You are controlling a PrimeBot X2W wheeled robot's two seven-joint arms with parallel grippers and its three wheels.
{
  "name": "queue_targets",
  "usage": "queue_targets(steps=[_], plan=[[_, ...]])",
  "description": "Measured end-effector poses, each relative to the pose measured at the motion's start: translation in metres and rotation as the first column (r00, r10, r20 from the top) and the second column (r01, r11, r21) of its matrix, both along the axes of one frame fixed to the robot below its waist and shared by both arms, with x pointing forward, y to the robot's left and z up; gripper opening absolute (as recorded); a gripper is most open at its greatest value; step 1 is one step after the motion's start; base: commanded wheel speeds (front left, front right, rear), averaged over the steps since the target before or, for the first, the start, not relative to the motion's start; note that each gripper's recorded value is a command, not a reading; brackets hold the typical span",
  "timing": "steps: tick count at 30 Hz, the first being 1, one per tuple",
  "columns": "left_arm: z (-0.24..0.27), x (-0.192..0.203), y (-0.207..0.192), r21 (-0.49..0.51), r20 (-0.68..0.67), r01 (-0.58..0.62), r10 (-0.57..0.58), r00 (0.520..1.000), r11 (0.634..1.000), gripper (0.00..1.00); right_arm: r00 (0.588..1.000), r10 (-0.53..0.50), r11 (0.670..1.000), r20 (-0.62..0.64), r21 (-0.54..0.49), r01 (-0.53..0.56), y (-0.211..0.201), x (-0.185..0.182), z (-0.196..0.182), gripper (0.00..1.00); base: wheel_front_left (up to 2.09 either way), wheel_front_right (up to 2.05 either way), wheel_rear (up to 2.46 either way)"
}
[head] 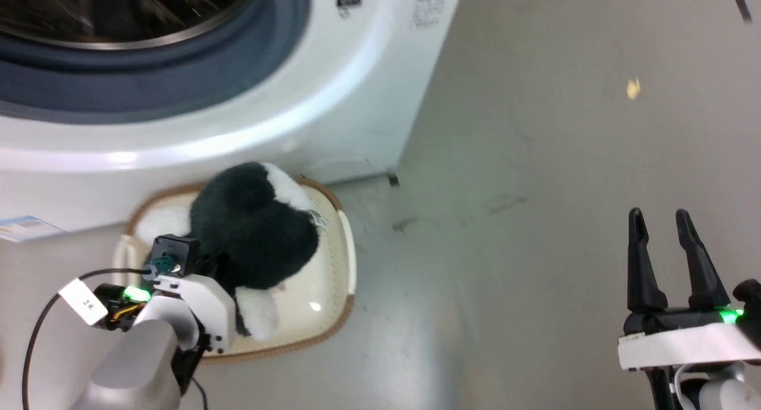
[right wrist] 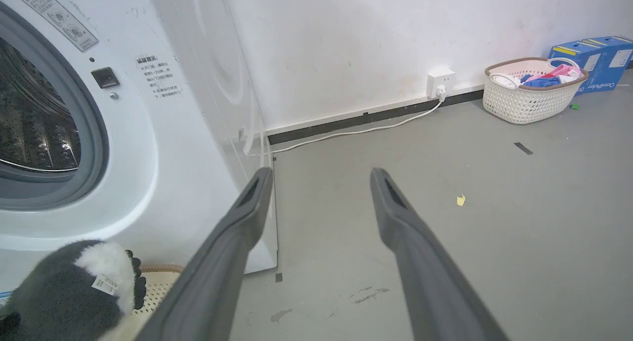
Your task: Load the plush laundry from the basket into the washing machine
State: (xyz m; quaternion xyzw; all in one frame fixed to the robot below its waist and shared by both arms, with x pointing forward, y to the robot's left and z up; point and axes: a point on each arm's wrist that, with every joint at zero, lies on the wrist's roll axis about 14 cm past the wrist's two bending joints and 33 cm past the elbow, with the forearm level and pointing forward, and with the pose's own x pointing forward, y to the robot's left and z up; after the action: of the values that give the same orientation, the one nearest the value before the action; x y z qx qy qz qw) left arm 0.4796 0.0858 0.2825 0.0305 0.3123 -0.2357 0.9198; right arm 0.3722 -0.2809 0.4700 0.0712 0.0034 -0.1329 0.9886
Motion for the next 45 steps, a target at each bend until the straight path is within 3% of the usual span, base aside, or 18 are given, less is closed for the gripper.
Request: queue_targets(steps=[4,10,12,13,15,20,32,45], plan=[[0.052,0.008,0.001,-0.065,0.14,-0.05,0.059,0.988,0.997,0.0,0.998,0.023,1.0,0.051,0.004,-0.023,0.008,-0.003,0.016,1.0,0.0,0.0,0.0],[0.118,0.013,0.013,-0.155,0.329,-0.104,0.15,0.932,0.982,0.0,0.994,0.057,0.998,0.096,0.008,-0.058,0.018,0.0,0.029,1.0,0.0,0.0,0.0],[0.137,0.017,0.017,-0.171,0.387,-0.108,0.167,0.907,0.979,0.0,0.993,0.061,0.998,0.099,0.008,-0.062,0.019,0.0,0.029,1.0,0.0,0.0,0.0],[0.165,0.027,0.016,-0.188,0.478,-0.093,0.174,0.861,0.978,0.0,0.994,0.058,0.998,0.091,0.007,-0.059,0.019,0.0,0.027,1.0,0.0,0.0,0.0],[0.185,0.035,0.017,-0.22,0.528,-0.093,0.199,0.826,0.971,0.0,0.995,0.058,0.998,0.083,0.007,-0.059,0.019,0.0,0.025,1.0,0.0,0.0,0.0],[0.206,0.053,0.02,-0.245,0.594,-0.074,0.21,0.777,0.967,0.0,0.995,0.058,0.998,0.077,0.015,-0.059,0.019,0.004,0.022,1.0,0.0,0.0,0.0],[0.208,0.162,0.021,-0.169,0.62,-0.029,0.129,0.774,0.985,0.0,0.999,0.03,0.997,-0.013,0.075,-0.029,0.012,0.024,-0.018,1.0,0.0,0.0,0.0],[0.142,0.28,0.016,-0.027,0.524,-0.102,0.101,0.846,0.994,0.0,0.988,-0.046,0.996,-0.147,0.068,0.057,-0.011,0.021,-0.06,1.0,0.0,0.0,0.0]])
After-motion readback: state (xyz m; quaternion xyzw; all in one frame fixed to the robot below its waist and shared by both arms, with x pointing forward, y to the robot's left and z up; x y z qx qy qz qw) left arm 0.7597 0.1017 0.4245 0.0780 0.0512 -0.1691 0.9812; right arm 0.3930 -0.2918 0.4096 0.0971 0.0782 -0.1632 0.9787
